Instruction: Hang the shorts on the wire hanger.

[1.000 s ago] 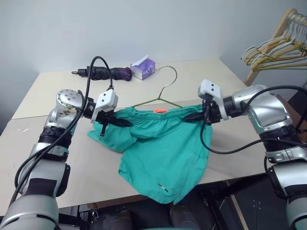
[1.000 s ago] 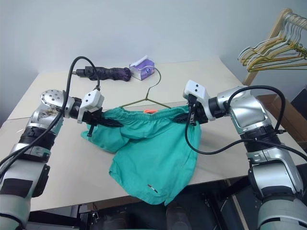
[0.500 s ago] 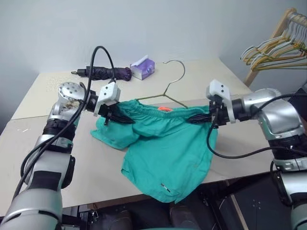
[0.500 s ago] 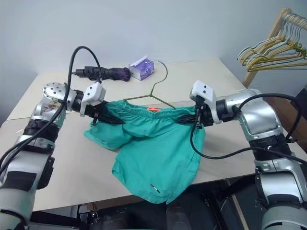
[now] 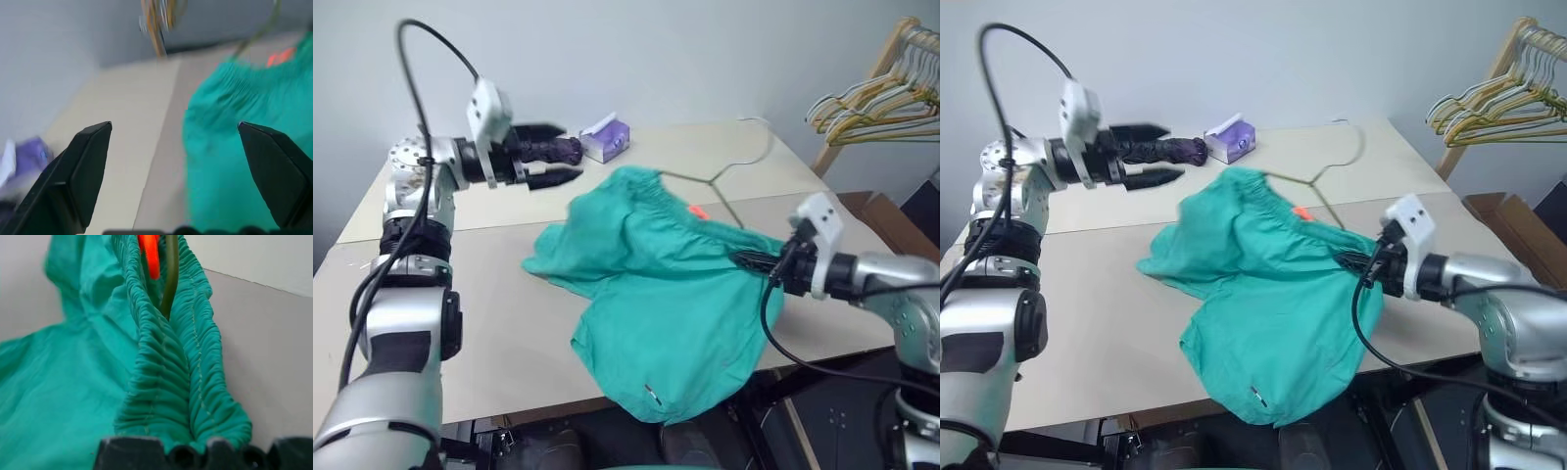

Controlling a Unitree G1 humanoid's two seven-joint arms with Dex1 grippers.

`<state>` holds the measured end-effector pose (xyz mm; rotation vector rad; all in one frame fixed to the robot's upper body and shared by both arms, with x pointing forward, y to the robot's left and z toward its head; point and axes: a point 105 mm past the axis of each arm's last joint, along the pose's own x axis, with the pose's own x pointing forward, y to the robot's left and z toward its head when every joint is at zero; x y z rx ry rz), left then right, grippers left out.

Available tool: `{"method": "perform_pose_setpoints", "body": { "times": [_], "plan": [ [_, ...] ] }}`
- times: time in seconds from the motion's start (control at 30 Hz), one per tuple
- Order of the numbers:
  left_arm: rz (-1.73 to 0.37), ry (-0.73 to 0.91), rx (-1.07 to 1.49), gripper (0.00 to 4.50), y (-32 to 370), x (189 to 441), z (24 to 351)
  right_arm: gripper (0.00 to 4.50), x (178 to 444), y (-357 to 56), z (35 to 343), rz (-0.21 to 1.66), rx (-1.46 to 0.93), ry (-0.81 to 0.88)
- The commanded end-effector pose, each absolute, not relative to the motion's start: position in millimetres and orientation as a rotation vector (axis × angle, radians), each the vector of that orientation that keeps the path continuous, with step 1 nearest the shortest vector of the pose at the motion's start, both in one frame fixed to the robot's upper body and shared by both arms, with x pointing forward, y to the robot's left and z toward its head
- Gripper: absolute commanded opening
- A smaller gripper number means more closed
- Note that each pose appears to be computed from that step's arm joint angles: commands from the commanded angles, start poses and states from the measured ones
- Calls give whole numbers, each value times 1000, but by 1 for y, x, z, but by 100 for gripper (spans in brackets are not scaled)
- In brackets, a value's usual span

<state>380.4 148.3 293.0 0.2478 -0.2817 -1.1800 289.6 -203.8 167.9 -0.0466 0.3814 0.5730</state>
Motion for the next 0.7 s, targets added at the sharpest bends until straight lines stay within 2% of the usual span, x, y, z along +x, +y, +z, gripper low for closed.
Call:
{"method": "perform_pose_setpoints", "body": {
  "times": [0.03, 0.17, 0.37, 0.47, 0.7],
  "plan": [
    [-1221, -391, 114, 446, 125, 356, 314, 0, 281, -229, 187, 349, -10, 296],
    [-1241, -456, 1, 446, 101, 333, 324, 0, 268, -248, 181, 171, 95, 322],
    [-1295, -524, -93, 446, 79, 312, 343, 0, 251, -290, 171, -77, 81, 382],
    [-1308, -528, -107, 446, 77, 310, 348, 0, 257, -320, 176, -273, 155, 352],
    [-1320, -525, -119, 446, 76, 303, 348, 0, 269, -350, 204, -514, 164, 299]
  ]
}}
